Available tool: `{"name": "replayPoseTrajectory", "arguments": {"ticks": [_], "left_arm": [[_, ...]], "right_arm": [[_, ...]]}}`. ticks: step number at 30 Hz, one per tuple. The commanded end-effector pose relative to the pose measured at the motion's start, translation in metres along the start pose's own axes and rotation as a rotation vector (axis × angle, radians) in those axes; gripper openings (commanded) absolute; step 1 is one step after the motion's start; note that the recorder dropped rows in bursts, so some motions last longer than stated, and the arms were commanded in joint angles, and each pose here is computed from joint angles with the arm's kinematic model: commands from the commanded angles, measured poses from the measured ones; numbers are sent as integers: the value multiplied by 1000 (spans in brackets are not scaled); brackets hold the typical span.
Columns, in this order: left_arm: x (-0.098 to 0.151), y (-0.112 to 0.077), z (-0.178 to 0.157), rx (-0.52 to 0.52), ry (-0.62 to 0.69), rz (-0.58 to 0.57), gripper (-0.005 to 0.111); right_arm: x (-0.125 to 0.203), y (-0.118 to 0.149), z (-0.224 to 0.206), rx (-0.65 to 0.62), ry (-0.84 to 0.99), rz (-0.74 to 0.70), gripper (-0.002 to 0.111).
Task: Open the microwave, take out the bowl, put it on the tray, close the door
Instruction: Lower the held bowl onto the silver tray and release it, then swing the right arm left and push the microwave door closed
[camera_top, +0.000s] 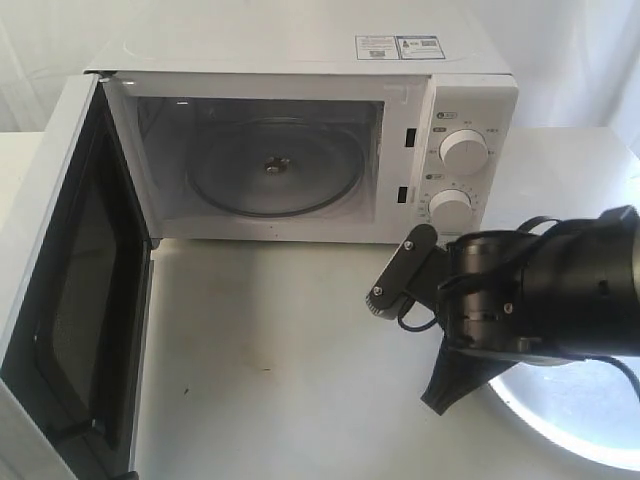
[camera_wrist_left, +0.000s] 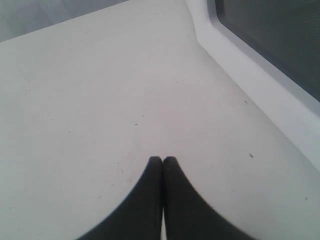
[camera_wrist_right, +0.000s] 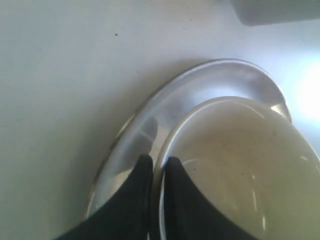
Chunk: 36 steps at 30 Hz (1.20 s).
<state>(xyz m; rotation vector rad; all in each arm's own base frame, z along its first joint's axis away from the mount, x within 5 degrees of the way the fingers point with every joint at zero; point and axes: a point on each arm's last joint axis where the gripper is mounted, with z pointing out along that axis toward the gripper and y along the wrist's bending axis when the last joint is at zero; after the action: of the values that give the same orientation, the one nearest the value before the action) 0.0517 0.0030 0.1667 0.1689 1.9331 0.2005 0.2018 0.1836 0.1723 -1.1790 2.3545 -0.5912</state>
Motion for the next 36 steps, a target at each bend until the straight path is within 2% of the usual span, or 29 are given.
{"name": "replayPoseTrajectory", "arguments": {"ticks": [1, 2, 4, 6, 7, 9, 13, 15, 16, 18, 19, 20, 23, 25, 27, 31, 34, 36], "left_arm": [[0, 0, 0, 5, -4, -4, 0], [0, 0, 0, 5, -4, -4, 0], [0, 0, 0, 5, -4, -4, 0], [0, 0, 0, 5, -4, -4, 0], [0, 0, 0, 5, -4, -4, 0], [0, 0, 0, 5, -4, -4, 0], [0, 0, 0, 5, -4, -4, 0], [0, 0, 0, 5, -4, -4, 0], [0, 0, 0, 5, -4, -4, 0], [0, 0, 0, 5, -4, -4, 0], [0, 0, 0, 5, -4, -4, 0], [0, 0, 0, 5, -4, -4, 0], [0, 0, 0, 5, -4, -4, 0], [0, 0, 0, 5, -4, -4, 0], [0, 0, 0, 5, -4, -4, 0], [0, 0, 0, 5, -4, -4, 0], [0, 0, 0, 5, -4, -4, 0], [0, 0, 0, 5, -4, -4, 0]], "right_arm": [[1, -2, 13, 74, -21, 30, 2], [0, -2, 13, 70, -27, 36, 5], [-4, -3, 13, 82, -62, 47, 21], [-6, -6, 13, 114, -91, 66, 48], [-7, -7, 12, 119, -95, 62, 50], [-8, -9, 11, 128, -113, 50, 41], [-23, -10, -13, 89, -259, 135, 4], [-47, 12, -50, -197, -563, 98, 0], [-63, 35, -83, -449, -849, -98, 0], [-74, 50, -119, -633, -1082, -272, 0], [-83, 52, -136, -671, -1165, -301, 0], [-91, 51, -149, -665, -1208, -285, 0], [-124, 31, -186, -536, -1267, -130, 0], [-143, 23, -208, -546, -1320, -42, 0], [-158, 26, -224, -587, -1400, -37, 0], [-186, 57, -233, -681, -1441, -48, 0], [-203, 96, -217, -662, -1355, -88, 0], [-208, 126, -203, -629, -1316, -178, 0]]}}
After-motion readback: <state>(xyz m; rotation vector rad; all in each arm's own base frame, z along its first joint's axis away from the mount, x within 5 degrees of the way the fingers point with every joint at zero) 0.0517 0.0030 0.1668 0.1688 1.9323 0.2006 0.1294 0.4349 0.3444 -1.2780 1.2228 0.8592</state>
